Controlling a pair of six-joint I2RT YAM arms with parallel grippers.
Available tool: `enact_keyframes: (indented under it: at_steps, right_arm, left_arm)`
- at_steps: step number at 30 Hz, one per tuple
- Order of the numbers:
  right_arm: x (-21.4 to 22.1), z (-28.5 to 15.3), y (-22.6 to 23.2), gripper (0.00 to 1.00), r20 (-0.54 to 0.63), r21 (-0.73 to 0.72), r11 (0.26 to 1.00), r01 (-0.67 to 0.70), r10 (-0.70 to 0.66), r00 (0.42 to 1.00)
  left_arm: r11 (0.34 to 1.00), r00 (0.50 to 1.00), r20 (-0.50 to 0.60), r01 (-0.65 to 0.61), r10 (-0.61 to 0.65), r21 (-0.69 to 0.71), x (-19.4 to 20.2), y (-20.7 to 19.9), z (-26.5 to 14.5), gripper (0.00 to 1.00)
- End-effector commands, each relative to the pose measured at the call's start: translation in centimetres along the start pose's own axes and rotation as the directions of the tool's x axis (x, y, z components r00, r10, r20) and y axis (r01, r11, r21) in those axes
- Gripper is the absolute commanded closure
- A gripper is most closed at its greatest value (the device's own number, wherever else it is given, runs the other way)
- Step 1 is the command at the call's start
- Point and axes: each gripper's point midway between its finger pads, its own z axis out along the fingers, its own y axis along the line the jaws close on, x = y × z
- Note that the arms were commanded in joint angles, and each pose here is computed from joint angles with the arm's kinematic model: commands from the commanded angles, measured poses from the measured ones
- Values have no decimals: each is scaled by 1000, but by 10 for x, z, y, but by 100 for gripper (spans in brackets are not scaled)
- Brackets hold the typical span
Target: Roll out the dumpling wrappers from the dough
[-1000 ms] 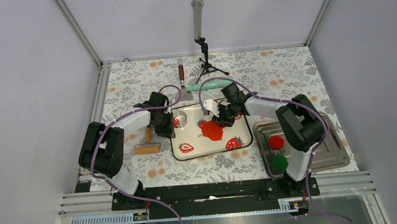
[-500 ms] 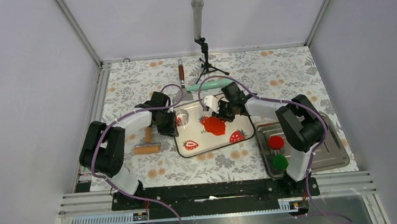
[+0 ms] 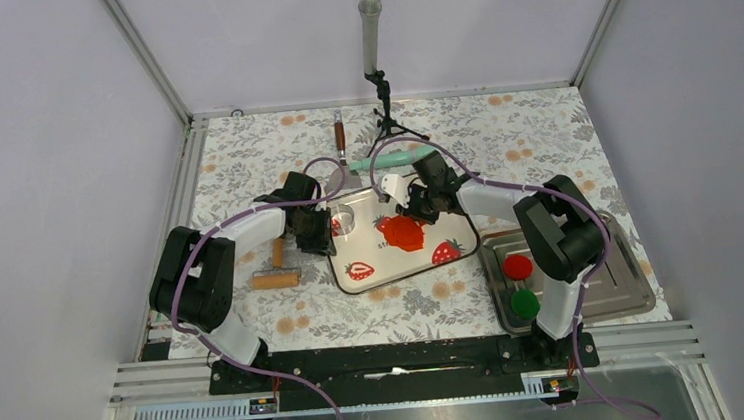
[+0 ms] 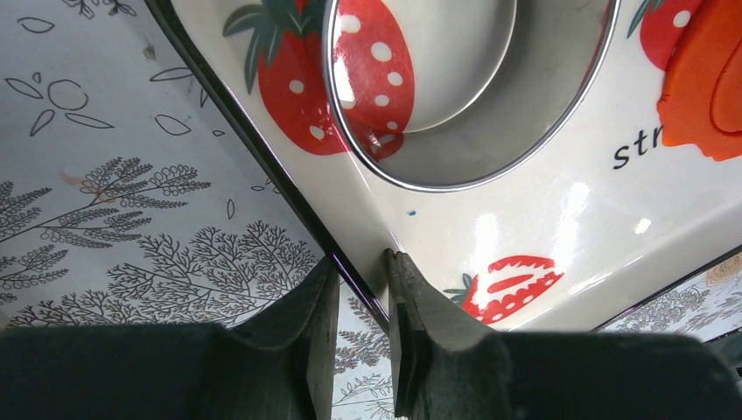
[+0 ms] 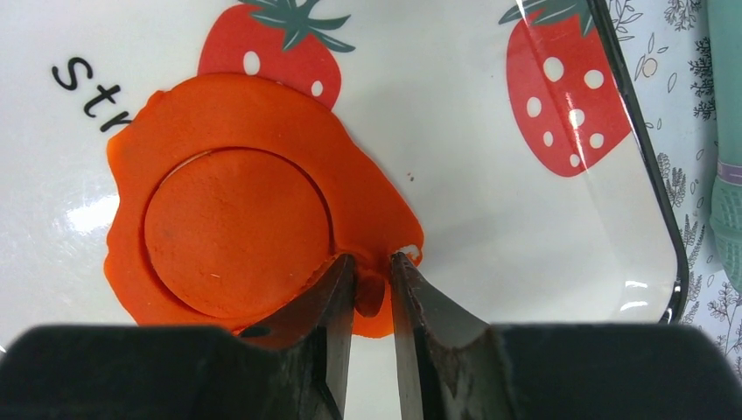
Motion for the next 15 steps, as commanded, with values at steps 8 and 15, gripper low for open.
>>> enact_keyframes:
  at_steps: [8, 15]
  right_arm:
    - [-36, -2, -44, 73, 84, 143, 989, -38, 26, 996]
    - [-55, -10, -49, 73, 126, 164, 983, -87, 67, 990]
  left_arm:
    - [996, 989, -116, -93, 90, -15, 31, 6, 10, 100]
    - [995, 989, -112, -95, 93, -16, 31, 6, 9, 100]
